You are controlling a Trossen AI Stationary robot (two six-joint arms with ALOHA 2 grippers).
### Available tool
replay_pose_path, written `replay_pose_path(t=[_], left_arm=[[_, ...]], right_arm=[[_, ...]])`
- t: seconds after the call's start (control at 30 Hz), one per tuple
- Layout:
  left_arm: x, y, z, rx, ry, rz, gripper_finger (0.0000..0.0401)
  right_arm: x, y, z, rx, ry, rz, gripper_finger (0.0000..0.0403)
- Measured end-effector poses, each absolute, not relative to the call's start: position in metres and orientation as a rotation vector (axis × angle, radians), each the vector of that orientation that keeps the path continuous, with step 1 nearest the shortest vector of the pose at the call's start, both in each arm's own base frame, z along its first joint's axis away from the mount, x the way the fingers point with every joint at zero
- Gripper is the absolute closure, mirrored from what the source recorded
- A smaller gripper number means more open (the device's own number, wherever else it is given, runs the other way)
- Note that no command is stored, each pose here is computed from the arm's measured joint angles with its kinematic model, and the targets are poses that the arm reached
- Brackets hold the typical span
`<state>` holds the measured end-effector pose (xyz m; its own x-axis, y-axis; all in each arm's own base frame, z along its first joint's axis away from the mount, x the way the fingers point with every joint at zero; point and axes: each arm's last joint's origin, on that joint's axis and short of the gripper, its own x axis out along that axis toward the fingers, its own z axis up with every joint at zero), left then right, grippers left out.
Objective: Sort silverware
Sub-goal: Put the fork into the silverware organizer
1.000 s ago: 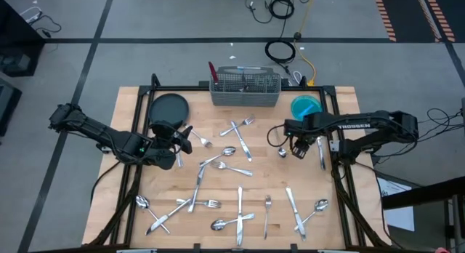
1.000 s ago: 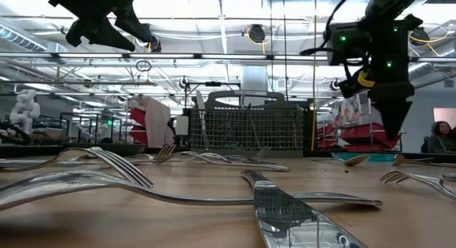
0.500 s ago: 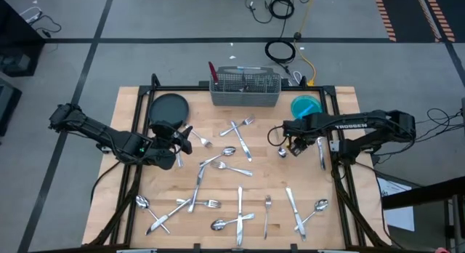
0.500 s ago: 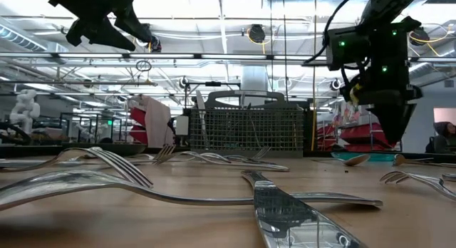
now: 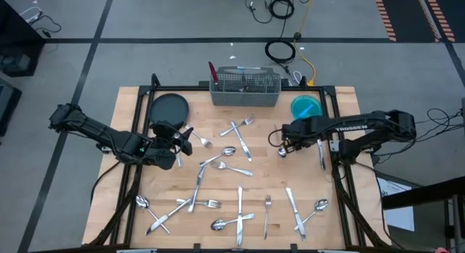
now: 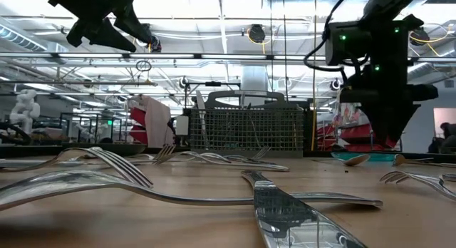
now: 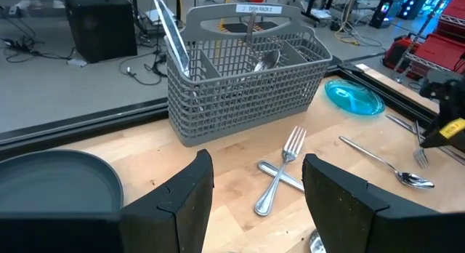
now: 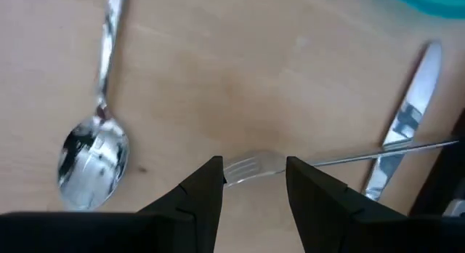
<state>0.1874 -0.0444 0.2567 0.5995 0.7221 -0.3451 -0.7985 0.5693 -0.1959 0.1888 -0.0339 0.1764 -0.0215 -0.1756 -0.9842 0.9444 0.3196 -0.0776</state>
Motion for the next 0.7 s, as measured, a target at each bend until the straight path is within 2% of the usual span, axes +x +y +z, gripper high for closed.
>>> replay_pose_path(t=[0.4, 0.7], left_arm=[[0.188, -0.045, 0.257, -0.288, 0.269, 0.889, 0.0189], [0.188, -0.045, 0.256, -0.278, 0.307, 0.855, 0.0189]], right_arm=[[0.19, -0.02, 0.176, 0.956, 1.164, -1.21, 0.0261], [0.199, -0.014, 0.16, 0.971, 1.189, -1.27, 0.0261]])
